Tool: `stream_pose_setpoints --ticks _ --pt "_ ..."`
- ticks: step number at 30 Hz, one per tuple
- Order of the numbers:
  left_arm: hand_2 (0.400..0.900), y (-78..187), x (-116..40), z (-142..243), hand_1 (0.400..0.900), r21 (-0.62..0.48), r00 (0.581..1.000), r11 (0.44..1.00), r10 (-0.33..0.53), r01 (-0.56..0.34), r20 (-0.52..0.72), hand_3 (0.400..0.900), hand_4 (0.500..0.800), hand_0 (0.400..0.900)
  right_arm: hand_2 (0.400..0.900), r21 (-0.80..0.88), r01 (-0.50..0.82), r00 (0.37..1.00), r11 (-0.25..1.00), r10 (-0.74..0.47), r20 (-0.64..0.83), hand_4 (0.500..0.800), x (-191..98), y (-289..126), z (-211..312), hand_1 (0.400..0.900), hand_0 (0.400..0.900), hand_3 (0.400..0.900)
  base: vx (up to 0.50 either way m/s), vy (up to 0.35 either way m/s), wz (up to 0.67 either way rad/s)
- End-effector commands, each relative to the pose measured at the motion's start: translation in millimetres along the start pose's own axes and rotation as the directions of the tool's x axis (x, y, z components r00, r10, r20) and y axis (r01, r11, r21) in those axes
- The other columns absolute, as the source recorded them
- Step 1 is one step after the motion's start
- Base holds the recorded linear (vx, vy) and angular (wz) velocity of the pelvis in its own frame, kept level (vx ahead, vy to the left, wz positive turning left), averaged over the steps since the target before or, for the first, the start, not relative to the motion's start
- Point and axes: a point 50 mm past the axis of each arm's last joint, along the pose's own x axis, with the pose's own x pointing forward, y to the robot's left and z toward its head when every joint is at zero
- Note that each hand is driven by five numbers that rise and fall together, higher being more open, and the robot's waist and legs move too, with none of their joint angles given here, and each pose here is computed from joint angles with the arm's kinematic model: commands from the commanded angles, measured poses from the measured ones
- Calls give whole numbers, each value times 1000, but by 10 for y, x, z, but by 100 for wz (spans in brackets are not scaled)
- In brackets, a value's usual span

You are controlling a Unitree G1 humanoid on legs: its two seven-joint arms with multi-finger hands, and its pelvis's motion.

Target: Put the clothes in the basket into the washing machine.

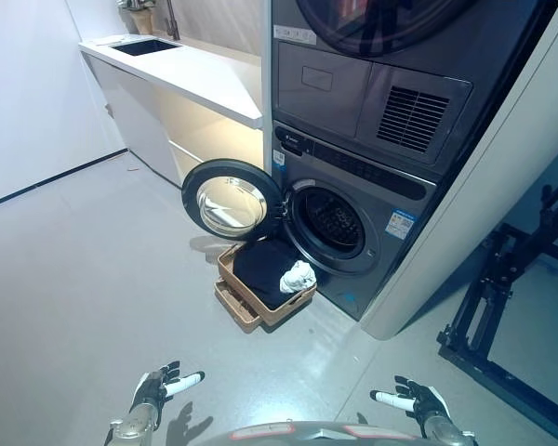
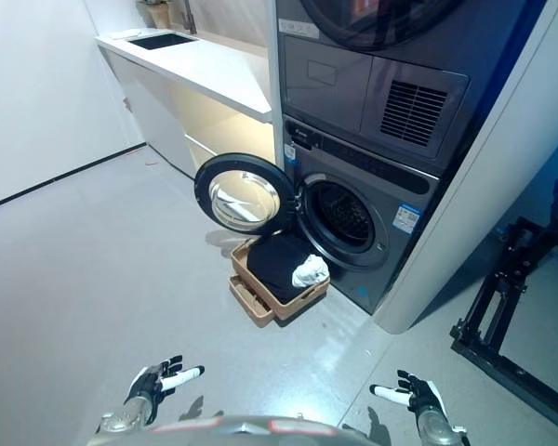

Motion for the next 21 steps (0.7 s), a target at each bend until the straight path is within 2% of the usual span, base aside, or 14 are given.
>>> stream_pose_setpoints --ticks 1,9,17,21 --pt "900 230 47 330 900 -4 989 998 60 -60 132 900 800 900 900 -12 17 996 1000 -15 83 800 41 -61 204 900 900 900 0 0 0" --pt "900 253 53 359 900 -12 989 998 63 -61 136 900 800 900 900 0 11 997 1000 -11 75 800 28 -59 160 900 900 900 -31 -14 12" --pt "900 297 53 277 900 -26 992 996 86 -84 96 900 800 900 900 0 28 998 1000 -28 50 800 2 -136 65 900 900 900 28 -82 -3" --pt "900 304 69 325 900 -12 991 996 87 -86 103 900 800 900 900 8 31 999 999 -31 44 800 -6 -154 37 900 900 900 42 -88 19"
